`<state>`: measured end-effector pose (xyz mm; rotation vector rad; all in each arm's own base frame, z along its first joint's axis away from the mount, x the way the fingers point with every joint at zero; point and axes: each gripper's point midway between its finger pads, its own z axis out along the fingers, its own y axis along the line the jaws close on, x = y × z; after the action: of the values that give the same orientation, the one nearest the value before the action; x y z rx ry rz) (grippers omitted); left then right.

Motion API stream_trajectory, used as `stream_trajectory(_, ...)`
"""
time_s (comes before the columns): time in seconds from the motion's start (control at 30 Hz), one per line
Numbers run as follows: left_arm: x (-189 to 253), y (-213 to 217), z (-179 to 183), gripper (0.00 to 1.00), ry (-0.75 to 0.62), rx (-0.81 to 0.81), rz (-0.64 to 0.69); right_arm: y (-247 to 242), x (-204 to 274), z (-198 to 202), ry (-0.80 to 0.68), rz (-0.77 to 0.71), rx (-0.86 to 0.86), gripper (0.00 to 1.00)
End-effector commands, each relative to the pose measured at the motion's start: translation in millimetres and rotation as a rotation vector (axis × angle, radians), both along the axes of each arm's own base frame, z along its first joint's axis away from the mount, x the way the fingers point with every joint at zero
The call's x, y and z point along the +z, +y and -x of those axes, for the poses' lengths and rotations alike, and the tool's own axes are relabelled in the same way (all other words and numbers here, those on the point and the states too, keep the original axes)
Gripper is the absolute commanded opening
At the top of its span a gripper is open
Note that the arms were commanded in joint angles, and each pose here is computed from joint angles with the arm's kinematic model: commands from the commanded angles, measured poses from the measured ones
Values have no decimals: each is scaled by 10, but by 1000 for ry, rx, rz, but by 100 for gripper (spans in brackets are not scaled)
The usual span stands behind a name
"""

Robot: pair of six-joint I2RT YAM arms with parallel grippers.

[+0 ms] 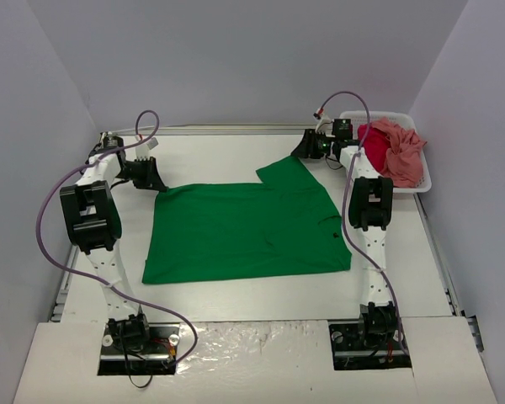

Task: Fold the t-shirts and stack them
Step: Grap the side of the flattened tshirt furthest away from the robot with both arms

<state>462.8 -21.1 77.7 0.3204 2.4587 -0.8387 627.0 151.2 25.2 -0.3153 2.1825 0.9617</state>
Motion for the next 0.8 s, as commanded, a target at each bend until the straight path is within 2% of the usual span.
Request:
stream_trajectory(0.0,346,15,9,2,-83,-17,6,3,-458,331,170,96,5,40)
stream_trajectory(0.53,315,11,6,2,-80,-16,40,114,-502,488,185,212,59,35)
stream_trajectory(0.77,262,11,11,2,-70,-17,47,56,-510,429,167,249,38,19)
